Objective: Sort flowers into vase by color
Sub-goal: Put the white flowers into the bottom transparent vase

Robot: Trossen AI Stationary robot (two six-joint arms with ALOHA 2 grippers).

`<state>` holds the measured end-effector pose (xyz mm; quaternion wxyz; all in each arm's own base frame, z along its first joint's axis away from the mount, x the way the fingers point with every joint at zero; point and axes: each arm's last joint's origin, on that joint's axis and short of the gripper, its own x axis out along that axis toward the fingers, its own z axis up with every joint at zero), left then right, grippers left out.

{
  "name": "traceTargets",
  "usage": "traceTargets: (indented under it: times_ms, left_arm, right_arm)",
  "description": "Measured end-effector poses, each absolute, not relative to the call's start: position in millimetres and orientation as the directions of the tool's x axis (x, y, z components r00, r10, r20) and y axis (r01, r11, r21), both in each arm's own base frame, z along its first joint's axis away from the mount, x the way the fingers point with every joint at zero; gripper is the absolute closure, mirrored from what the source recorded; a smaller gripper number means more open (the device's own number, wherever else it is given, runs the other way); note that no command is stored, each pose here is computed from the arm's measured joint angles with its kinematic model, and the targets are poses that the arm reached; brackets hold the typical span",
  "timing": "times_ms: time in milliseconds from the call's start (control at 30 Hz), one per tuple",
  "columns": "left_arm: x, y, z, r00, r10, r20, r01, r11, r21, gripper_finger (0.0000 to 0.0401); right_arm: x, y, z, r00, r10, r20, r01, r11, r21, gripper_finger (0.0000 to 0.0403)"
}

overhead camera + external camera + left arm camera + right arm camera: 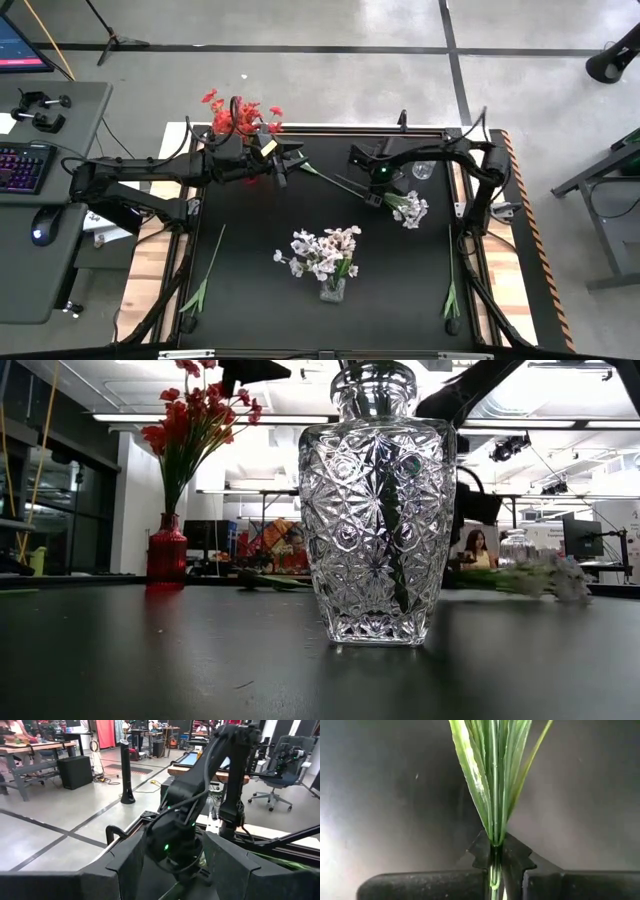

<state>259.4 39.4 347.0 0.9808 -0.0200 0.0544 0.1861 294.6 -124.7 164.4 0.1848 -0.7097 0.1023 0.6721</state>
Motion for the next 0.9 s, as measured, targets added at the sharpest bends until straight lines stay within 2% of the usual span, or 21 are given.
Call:
traceTargets:
  times_ms: [333, 467, 633, 800, 900]
  left_arm:
    - [259.4, 39.6, 347.1, 0.924, 0.365, -0.113, -0.369, 0.929, -0.02, 0.0213]
    - [259.2, 38.2, 349.5, 0.943, 0.319, -0.094, -0.325, 0.944, -0.058, 0.0213]
    - [257.0, 36.1, 360.7, 0.965, 0.262, 0.003, -0.261, 0.962, -0.078, 0.0213]
    - [249.4, 35.1, 374.8, 0.96, 0.26, 0.107, -0.251, 0.964, -0.091, 0.0213]
    - [244.0, 35.7, 383.0, 0.95, 0.263, 0.169, -0.249, 0.963, -0.098, 0.0213]
  right_arm:
    - [273.4, -125.6, 220.9, 0.219, -0.006, -0.976, -0.407, -0.909, -0.086, 0.0393]
    - [270.1, -121.7, 250.1, 0.357, -0.124, -0.926, -0.402, -0.915, -0.032, 0.0393]
    - [271.0, -116.4, 299.8, 0.603, -0.356, -0.714, -0.446, -0.892, 0.068, 0.0394]
    - [270.9, -107.9, 333.0, 0.759, -0.402, -0.513, -0.439, -0.897, 0.052, 0.0394]
    - [273.6, -100.0, 355.4, 0.85, -0.403, -0.338, -0.417, -0.908, 0.033, 0.0394]
